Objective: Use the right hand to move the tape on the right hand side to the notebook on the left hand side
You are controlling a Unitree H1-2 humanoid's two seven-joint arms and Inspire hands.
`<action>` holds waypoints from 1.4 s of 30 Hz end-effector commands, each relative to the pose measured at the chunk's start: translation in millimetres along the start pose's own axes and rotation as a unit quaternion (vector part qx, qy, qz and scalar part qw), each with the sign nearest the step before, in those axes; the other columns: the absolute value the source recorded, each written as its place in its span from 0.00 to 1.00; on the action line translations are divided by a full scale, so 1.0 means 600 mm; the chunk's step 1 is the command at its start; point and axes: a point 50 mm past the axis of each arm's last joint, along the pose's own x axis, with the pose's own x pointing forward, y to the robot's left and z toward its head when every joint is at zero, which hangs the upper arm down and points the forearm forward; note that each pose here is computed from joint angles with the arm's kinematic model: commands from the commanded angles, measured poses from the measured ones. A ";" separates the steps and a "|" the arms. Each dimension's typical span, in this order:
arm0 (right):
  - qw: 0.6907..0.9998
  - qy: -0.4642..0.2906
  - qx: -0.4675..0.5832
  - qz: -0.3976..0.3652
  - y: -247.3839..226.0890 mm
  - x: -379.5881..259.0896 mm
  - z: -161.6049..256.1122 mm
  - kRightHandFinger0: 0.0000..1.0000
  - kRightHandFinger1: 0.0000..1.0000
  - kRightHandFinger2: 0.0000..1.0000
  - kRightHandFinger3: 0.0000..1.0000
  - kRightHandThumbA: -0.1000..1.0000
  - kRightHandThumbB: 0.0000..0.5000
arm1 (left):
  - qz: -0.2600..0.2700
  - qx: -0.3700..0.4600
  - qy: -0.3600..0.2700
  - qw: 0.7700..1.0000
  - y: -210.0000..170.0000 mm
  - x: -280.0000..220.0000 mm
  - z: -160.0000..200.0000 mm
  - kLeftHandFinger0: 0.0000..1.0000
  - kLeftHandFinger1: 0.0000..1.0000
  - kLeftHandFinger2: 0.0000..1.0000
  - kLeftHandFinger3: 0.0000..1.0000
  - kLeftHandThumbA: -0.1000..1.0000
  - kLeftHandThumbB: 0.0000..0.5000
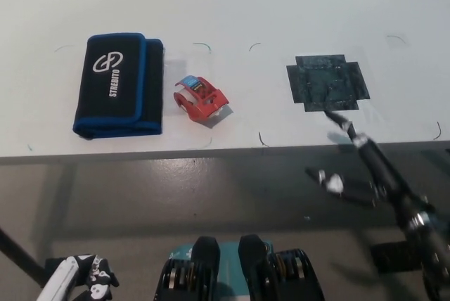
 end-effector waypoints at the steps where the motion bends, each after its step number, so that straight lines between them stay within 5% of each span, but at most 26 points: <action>1: 0.996 -0.030 -0.079 0.008 -0.028 -0.096 0.081 1.00 1.00 1.00 1.00 0.85 0.74 | -0.006 0.011 -0.012 1.000 0.006 0.005 0.006 0.29 0.23 0.26 0.42 0.37 0.03; 4: 0.997 -0.022 -0.078 0.012 -0.021 -0.122 0.082 1.00 1.00 1.00 1.00 0.87 0.74 | -0.005 0.009 -0.010 1.000 0.007 0.005 0.005 0.29 0.24 0.27 0.42 0.36 0.04; 6: 0.997 -0.008 -0.073 0.022 -0.011 -0.169 0.082 1.00 1.00 1.00 1.00 0.91 0.58 | -0.006 0.013 -0.010 1.000 0.007 0.006 0.006 0.30 0.24 0.27 0.42 0.37 0.03; 11: 0.998 0.024 -0.058 0.022 0.009 -0.212 0.069 1.00 1.00 1.00 1.00 0.97 0.51 | -0.005 0.012 -0.008 1.000 0.011 0.003 0.005 0.29 0.23 0.26 0.42 0.37 0.03; 17: 0.998 0.061 -0.029 0.003 0.035 -0.216 0.038 1.00 1.00 1.00 1.00 0.93 0.26 | -0.004 0.019 -0.005 1.000 0.007 -0.002 0.003 0.29 0.24 0.27 0.43 0.38 0.01; 42: 0.996 0.089 -0.008 0.011 0.054 -0.210 0.009 1.00 1.00 1.00 1.00 0.93 0.32 | -0.007 0.012 -0.006 1.000 0.006 -0.010 -0.002 0.30 0.24 0.25 0.42 0.30 0.01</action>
